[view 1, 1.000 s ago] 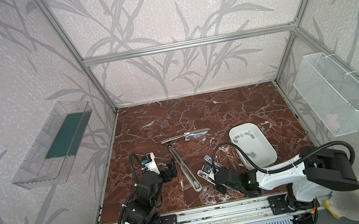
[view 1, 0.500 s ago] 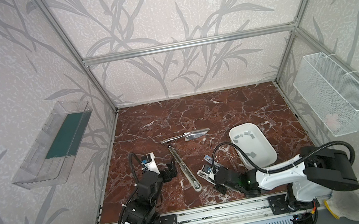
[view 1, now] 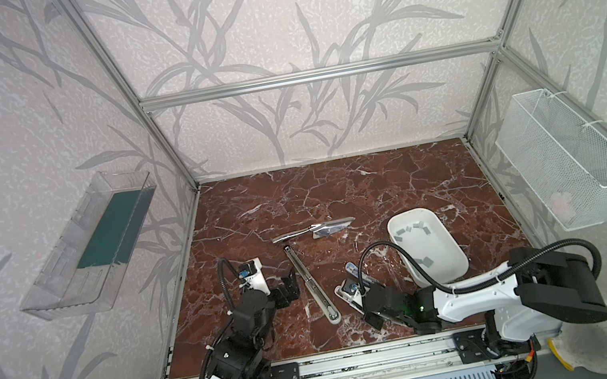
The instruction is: Load the staples into the stapler
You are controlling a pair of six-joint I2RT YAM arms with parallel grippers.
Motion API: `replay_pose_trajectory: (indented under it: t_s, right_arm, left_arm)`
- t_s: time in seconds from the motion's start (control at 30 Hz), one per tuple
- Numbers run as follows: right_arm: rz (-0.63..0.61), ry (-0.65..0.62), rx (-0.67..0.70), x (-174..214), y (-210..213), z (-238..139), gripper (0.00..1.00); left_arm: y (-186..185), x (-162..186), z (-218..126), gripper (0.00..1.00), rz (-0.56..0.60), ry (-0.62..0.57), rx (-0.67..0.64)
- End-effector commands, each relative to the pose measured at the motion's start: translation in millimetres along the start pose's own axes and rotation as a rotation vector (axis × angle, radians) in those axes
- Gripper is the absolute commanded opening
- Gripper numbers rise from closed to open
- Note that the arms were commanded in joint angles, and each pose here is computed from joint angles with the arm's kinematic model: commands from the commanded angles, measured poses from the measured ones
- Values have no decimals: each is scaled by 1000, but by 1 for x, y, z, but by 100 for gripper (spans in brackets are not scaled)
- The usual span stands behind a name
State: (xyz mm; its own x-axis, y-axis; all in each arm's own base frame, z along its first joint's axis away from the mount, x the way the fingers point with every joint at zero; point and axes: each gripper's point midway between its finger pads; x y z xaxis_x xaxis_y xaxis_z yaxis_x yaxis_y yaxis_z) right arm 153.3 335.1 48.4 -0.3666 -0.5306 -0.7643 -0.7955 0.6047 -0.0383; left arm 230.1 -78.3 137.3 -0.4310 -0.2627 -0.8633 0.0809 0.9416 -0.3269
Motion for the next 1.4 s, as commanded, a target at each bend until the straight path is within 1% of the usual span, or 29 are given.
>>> replay_pose_trajectory:
  t_s: [0.0, 0.37, 0.7, 1.37]
  right_arm:
    - [-4, -37, -17, -14, 6, -6, 7]
    - [1, -55, -19, -19, 6, -11, 7]
    - [2, -29, -9, -10, 6, -3, 7]
    - [16, -27, 5, -10, 4, -2, 7]
  left_arm:
    - [1, -1, 1, 99, 3, -9, -7]
    - [2, -1, 1, 99, 3, -9, -7]
    - [1, -1, 1, 99, 2, -10, -6]
    - [1, -2, 1, 99, 2, -12, -5]
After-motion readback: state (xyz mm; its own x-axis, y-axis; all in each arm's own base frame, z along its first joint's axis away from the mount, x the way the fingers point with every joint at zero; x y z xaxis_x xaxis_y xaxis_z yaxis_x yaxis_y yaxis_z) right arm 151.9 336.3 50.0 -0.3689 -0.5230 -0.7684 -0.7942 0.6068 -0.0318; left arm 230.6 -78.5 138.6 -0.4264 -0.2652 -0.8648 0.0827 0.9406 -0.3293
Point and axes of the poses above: each gripper's point midway between its finger pads, its own z axis out along the fingers, its own y axis along the line the jaws close on, x = y × z, and after that the axes turned 3 degrees about z, right-handed
